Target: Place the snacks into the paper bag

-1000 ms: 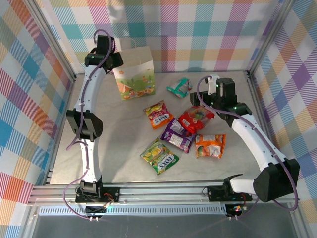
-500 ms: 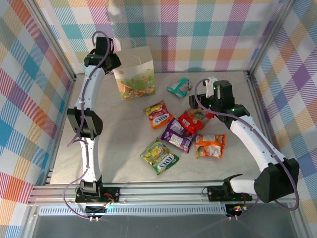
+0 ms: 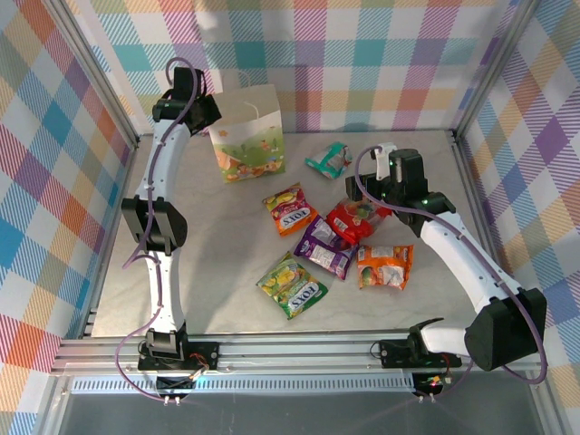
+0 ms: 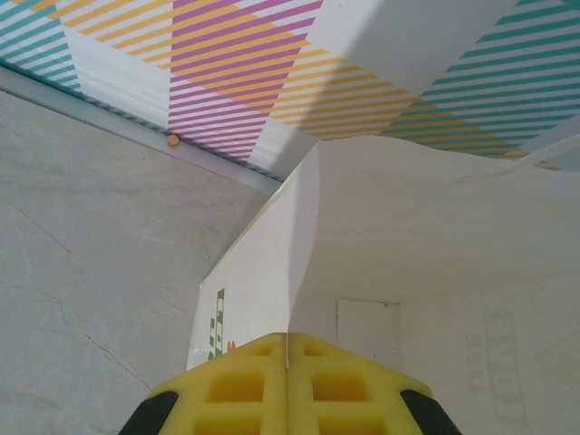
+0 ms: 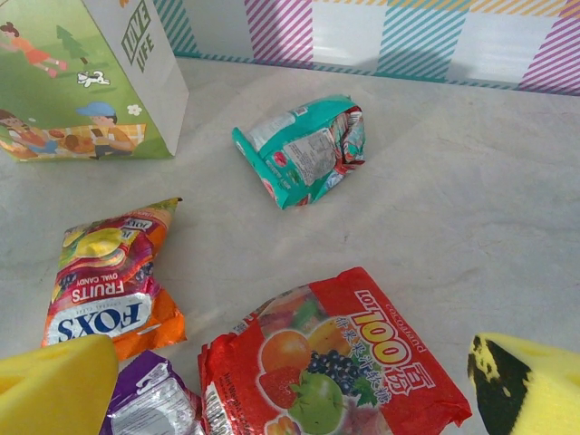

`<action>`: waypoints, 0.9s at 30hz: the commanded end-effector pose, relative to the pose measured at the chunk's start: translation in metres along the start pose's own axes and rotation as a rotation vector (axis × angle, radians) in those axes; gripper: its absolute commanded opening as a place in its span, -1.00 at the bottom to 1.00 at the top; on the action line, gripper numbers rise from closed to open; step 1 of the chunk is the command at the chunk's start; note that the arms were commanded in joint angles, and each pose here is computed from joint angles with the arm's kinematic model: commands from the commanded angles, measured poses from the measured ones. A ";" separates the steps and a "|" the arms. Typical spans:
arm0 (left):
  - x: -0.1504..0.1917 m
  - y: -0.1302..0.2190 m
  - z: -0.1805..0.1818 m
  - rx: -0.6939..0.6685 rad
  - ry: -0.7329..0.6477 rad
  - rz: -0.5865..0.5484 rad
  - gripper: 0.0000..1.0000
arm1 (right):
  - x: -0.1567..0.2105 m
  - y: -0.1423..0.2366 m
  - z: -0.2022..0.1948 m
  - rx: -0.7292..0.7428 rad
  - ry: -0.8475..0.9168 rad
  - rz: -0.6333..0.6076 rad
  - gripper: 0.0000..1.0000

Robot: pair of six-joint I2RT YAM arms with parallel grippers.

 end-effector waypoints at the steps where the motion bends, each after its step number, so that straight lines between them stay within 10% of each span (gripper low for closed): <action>1: -0.014 0.030 -0.006 0.041 0.020 -0.018 -1.00 | 0.002 0.000 0.002 0.002 0.013 -0.007 0.98; 27: 0.012 0.099 0.037 -0.159 -0.019 0.072 -1.00 | 0.005 0.022 0.005 -0.003 -0.005 -0.022 0.97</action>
Point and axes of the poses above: each hand's point on the last joint's axis, 136 mm out from that joint toward the fingers, its own y axis back along the fingers, its own z axis along the line the jaws close on, x = y × z, the point moved 3 cm from there along y, back along the fingers, and after that the axes turned 8 degrees about y, right-handed, at the moved point
